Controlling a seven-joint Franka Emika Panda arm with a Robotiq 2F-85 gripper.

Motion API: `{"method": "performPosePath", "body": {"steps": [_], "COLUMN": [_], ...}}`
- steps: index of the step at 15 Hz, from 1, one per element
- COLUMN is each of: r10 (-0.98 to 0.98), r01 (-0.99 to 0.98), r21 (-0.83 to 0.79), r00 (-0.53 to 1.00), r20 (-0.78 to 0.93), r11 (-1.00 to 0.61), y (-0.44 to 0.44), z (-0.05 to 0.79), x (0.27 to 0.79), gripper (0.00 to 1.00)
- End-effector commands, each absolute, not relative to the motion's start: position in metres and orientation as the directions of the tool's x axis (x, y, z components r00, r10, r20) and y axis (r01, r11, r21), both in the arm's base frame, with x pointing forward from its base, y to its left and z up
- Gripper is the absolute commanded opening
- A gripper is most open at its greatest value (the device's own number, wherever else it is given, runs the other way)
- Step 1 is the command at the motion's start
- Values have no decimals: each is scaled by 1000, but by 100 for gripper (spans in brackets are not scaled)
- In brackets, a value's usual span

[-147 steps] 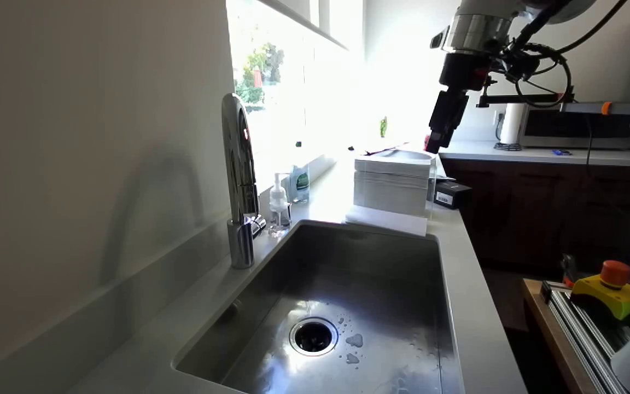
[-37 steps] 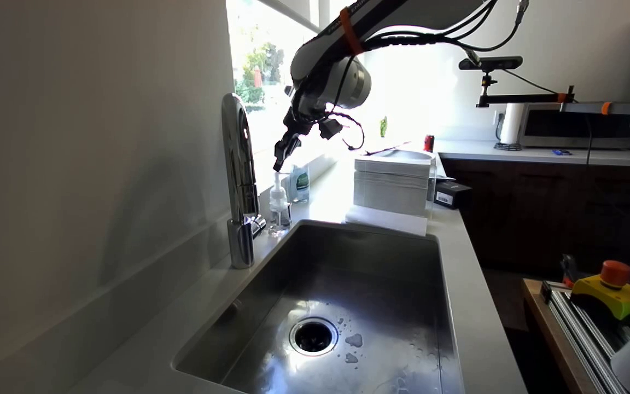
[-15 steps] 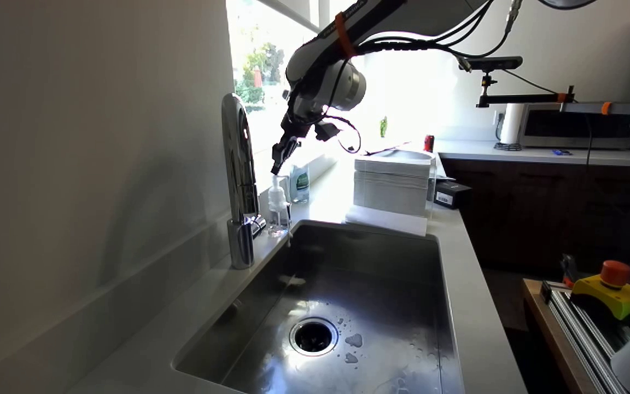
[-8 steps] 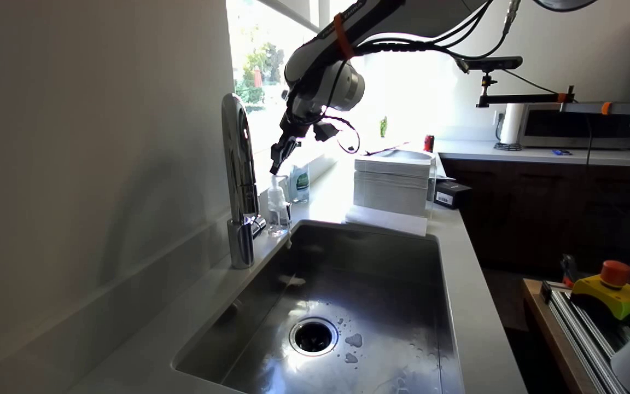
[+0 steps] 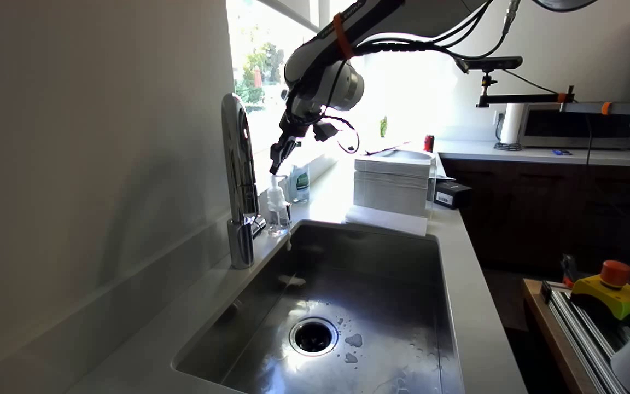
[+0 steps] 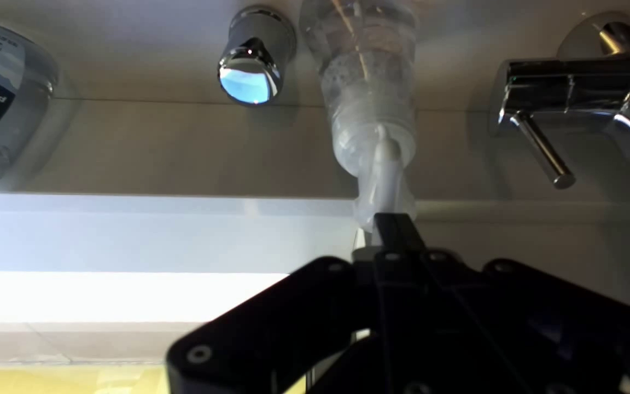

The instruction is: Push down on the pump bottle.

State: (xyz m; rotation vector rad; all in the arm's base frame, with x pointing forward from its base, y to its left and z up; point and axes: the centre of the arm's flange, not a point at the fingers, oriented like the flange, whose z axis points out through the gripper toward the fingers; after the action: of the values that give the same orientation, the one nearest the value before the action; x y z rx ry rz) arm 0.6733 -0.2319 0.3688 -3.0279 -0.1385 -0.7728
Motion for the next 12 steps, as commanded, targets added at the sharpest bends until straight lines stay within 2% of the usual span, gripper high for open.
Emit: {"method": "performPosePath", "body": {"steps": [1, 12], "r10": [82, 102], "r01": [97, 105], "r21": [-14, 19], "r00": [902, 883], "r20": [424, 458], "r11": [-995, -994], "y": [-225, -215], "z": [335, 359], "x": [676, 674], "gripper": [0, 0]}}
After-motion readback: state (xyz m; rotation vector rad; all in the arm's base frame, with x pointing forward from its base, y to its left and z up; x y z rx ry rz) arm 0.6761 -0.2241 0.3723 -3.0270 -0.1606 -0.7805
